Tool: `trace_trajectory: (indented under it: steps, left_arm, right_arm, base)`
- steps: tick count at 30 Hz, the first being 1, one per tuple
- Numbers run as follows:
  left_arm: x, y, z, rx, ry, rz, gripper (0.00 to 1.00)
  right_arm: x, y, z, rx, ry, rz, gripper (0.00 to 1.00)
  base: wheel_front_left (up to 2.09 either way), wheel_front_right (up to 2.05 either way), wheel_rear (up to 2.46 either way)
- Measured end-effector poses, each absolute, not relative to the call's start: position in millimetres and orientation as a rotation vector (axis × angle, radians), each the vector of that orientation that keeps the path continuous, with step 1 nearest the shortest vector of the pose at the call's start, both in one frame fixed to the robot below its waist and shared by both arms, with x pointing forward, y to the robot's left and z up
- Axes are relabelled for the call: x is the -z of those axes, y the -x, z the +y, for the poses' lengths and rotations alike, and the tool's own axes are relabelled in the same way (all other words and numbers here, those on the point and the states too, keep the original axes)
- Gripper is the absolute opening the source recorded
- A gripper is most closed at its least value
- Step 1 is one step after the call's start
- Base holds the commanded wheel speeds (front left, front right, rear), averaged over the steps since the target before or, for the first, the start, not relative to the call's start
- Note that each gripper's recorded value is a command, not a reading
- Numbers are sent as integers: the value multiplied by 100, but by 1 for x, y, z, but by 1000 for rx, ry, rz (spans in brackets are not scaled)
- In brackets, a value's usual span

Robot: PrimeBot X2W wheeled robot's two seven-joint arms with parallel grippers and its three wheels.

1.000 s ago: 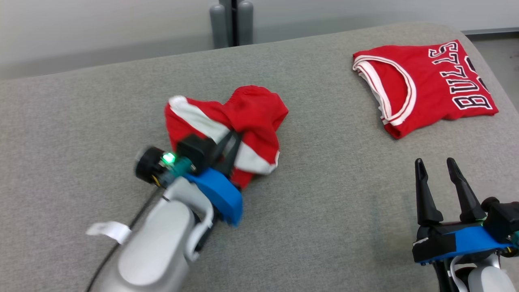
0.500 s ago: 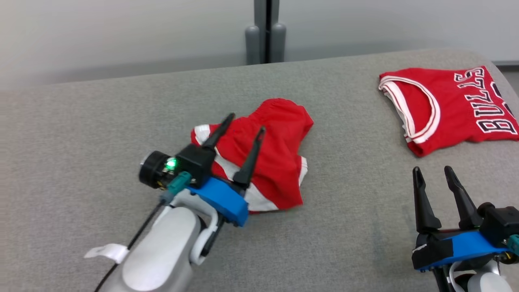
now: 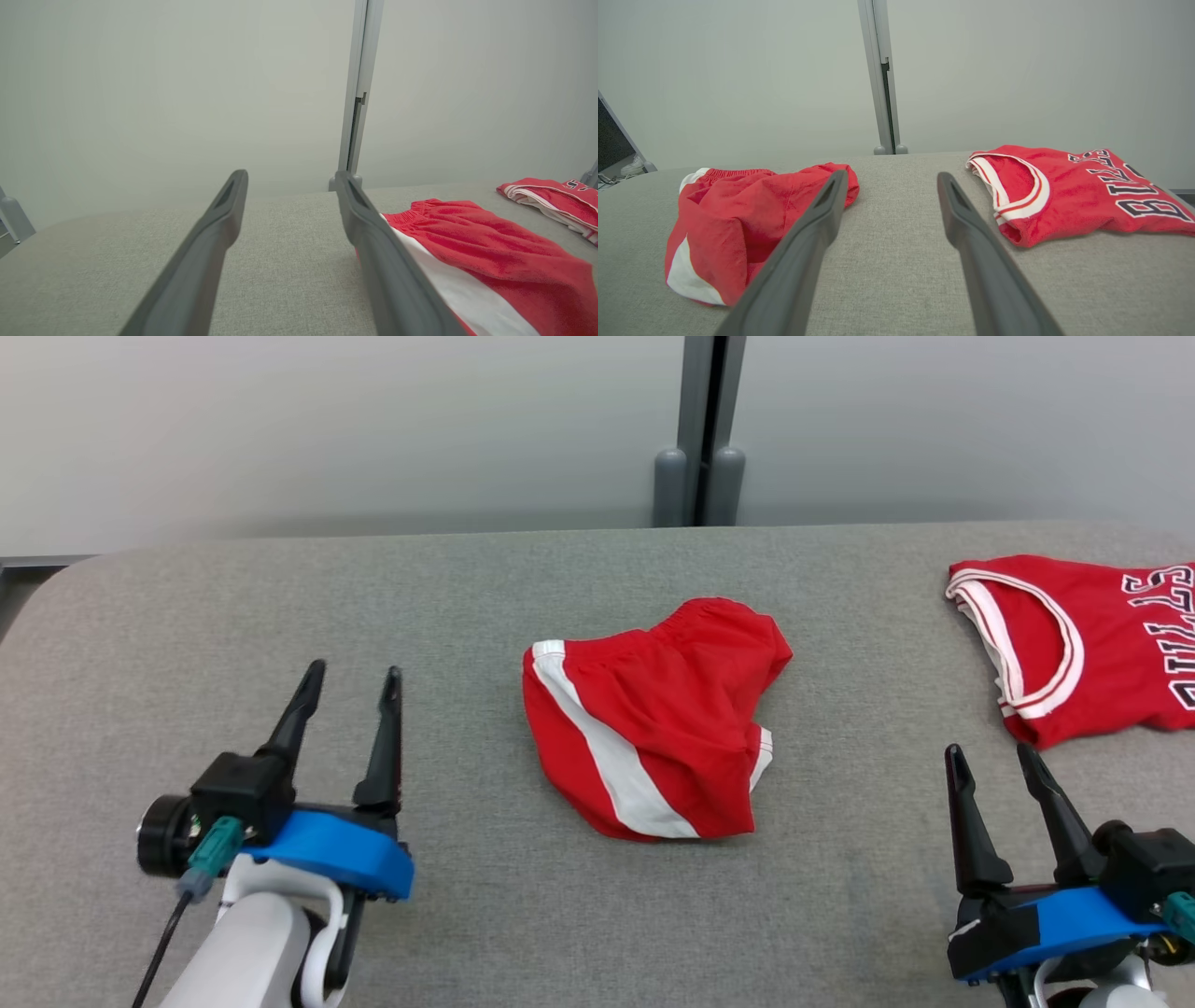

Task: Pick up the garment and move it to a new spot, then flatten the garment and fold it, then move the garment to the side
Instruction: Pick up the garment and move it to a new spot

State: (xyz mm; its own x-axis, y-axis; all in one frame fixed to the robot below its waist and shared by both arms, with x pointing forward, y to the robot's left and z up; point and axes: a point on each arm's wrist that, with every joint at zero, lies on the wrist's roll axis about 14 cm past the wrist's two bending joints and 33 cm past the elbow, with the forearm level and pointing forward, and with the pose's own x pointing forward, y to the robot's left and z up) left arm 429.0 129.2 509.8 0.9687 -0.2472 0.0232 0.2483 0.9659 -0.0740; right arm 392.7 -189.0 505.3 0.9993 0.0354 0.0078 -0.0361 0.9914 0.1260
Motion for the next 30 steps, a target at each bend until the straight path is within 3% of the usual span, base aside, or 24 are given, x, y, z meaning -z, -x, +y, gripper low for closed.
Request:
trace_trajectory:
  steps: [15, 30]
  left_arm:
    - [-496, -376, 203, 18, 77, -1, 100]
    - [-489, -360, 208, -22, 75, 5, 100]
  right_arm:
    - [-511, -391, -167, -103, -125, -4, 100]
    - [-507, -383, -163, -115, -127, 12, 100]
  base:
    - [0, 0, 0]
    - [0, 0, 0]
